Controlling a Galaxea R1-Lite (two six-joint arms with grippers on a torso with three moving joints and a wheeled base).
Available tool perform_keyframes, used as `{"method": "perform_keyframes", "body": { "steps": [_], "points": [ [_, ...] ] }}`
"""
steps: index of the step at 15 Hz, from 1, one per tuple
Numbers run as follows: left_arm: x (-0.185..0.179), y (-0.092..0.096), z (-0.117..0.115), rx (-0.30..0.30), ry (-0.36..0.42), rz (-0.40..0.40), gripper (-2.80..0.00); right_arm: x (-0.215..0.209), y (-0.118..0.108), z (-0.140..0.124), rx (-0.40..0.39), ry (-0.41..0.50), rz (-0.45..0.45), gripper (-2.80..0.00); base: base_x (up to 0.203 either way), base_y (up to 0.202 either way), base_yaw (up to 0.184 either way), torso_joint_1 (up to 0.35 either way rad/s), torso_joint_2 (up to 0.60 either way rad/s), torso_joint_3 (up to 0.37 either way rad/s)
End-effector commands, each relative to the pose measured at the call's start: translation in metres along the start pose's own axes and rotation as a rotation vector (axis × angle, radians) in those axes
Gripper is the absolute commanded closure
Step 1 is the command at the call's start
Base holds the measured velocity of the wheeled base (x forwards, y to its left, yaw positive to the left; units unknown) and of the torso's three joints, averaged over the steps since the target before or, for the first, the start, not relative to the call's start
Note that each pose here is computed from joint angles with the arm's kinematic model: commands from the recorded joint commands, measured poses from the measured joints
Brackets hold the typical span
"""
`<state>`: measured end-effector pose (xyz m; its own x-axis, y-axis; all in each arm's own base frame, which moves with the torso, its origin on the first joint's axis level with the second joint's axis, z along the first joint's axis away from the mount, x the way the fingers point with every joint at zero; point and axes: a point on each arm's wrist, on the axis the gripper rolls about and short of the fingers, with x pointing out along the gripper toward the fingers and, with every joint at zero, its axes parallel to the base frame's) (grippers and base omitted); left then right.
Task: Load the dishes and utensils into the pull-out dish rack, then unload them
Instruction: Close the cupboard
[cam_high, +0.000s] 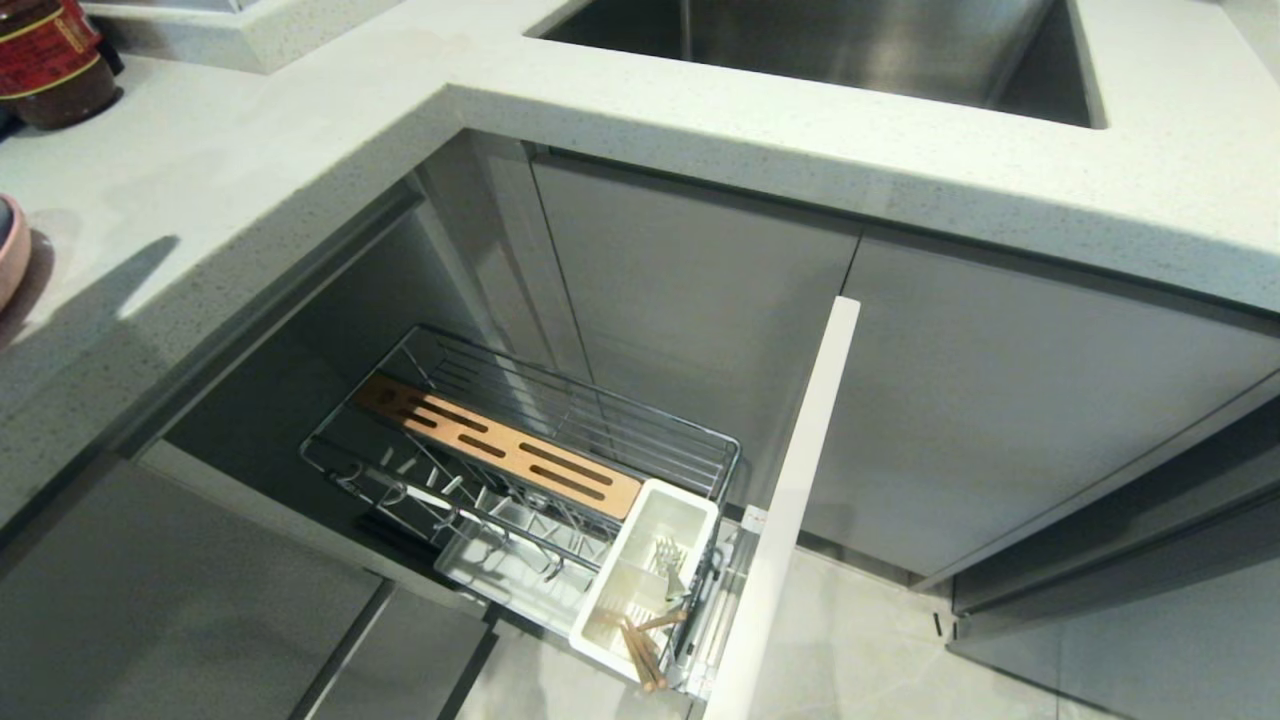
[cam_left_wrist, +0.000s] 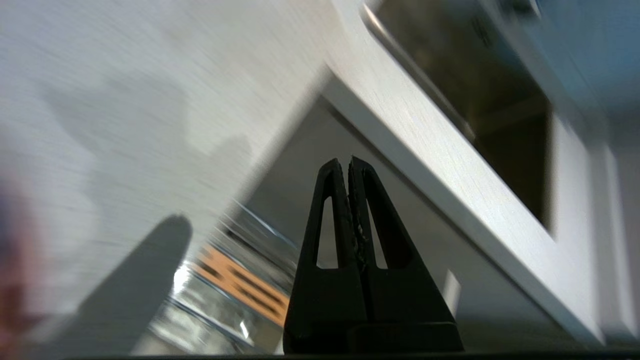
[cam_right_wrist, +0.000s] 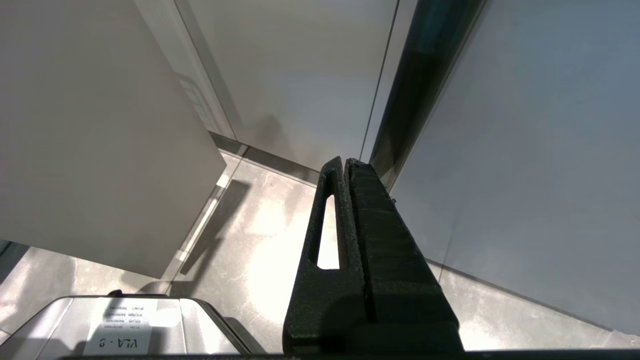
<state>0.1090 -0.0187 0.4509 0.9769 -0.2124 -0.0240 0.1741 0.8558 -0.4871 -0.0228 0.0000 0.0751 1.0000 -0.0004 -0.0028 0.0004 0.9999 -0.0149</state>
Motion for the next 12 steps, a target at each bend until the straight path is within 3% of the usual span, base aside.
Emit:
{"method": "perform_keyframes", "body": {
  "steps": [1, 4, 6, 9, 12],
  "points": [
    [0.029, -0.015, -0.021, -0.014, 0.171, -0.108, 0.00, 0.000, 0.000, 0.000, 0.000, 0.000, 0.000, 0.00, 0.000, 0.000, 0.000, 0.000, 0.00, 0.000],
    [0.038, -0.041, -0.051, -0.032, 0.393, -0.237, 0.00, 0.000, 0.000, 0.000, 0.000, 0.000, -0.001, 0.00, 0.000, 0.000, 0.000, 0.000, 0.00, 0.000],
    [0.046, -0.052, -0.070, -0.036, 0.517, -0.257, 0.00, 0.000, 0.000, 0.000, -0.001, 0.000, 0.000, 0.00, 0.000, 0.000, 0.000, 0.000, 0.00, 0.000],
    [0.069, -0.058, -0.089, -0.029, 0.594, -0.222, 0.00, 0.000, 0.000, 0.000, 0.000, 0.000, 0.000, 0.00, 0.000, 0.000, 0.000, 0.000, 0.00, 0.000],
    [0.076, -0.071, -0.111, -0.028, 0.699, -0.259, 0.00, 0.000, 0.000, 0.000, 0.000, 0.000, -0.001, 0.00, 0.000, 0.000, 0.000, 0.000, 0.00, 0.000]
  ]
}}
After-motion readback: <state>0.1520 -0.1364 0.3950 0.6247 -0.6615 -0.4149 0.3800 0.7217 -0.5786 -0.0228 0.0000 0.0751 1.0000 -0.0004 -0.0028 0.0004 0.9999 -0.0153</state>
